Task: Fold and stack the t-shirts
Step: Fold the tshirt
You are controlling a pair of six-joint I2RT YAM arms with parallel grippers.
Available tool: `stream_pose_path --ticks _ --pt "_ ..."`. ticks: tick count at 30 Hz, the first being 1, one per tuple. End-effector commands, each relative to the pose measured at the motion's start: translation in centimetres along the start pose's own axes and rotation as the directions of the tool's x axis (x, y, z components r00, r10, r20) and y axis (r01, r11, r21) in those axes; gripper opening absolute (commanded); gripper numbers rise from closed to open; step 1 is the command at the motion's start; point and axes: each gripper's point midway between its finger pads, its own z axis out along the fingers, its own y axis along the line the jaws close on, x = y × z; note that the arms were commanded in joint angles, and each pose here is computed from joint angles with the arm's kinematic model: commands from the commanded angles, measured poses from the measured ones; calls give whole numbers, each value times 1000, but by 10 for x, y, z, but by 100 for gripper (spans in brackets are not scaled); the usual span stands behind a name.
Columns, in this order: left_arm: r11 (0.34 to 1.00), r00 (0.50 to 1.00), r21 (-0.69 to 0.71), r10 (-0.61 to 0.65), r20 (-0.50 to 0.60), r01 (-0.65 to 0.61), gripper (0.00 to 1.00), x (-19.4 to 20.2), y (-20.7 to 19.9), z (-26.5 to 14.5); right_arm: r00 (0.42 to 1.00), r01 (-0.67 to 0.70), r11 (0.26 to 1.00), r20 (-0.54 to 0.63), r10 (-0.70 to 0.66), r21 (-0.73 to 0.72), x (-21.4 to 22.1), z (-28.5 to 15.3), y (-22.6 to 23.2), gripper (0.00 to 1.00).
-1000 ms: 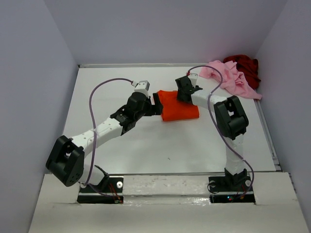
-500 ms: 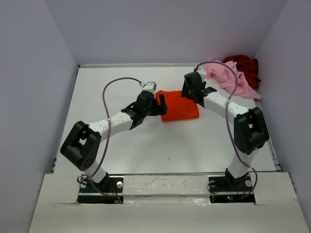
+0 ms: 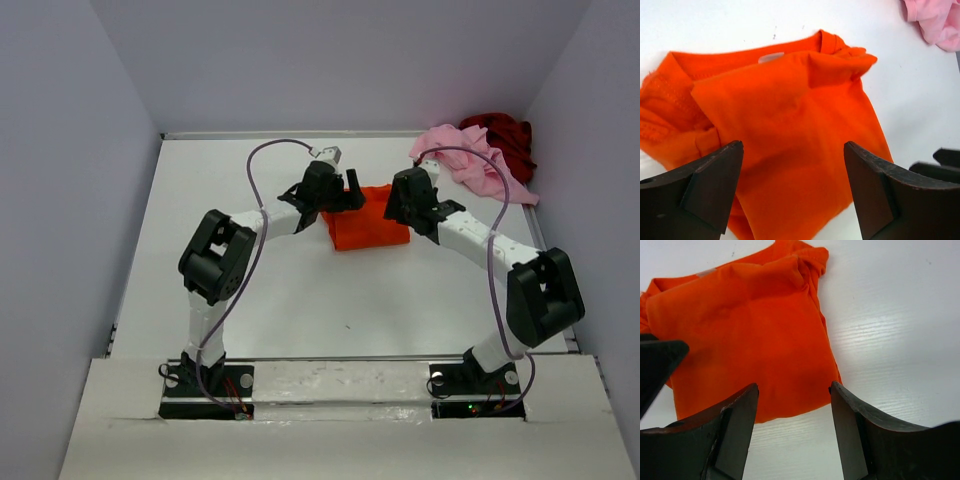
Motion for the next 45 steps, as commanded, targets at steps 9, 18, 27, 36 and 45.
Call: stream_pose_path --ticks 9,18,27,36,45 --pt "998 998 32 -54 -28 54 89 2 19 40 1000 -4 1000 -4 4 3 6 30 12 65" --pt "998 998 -35 -45 -49 43 89 17 50 37 996 15 999 84 -19 48 -41 60 30 65" --pt "999 998 -48 -28 -59 25 89 25 57 37 997 12 997 81 -19 81 -54 91 38 65" --pt "999 999 -48 -13 -52 10 89 19 58 36 1000 -23 991 19 21 129 -33 131 20 64" --pt "999 998 -47 -9 -55 7 89 21 58 34 999 -44 982 -12 47 185 -28 169 -15 64"
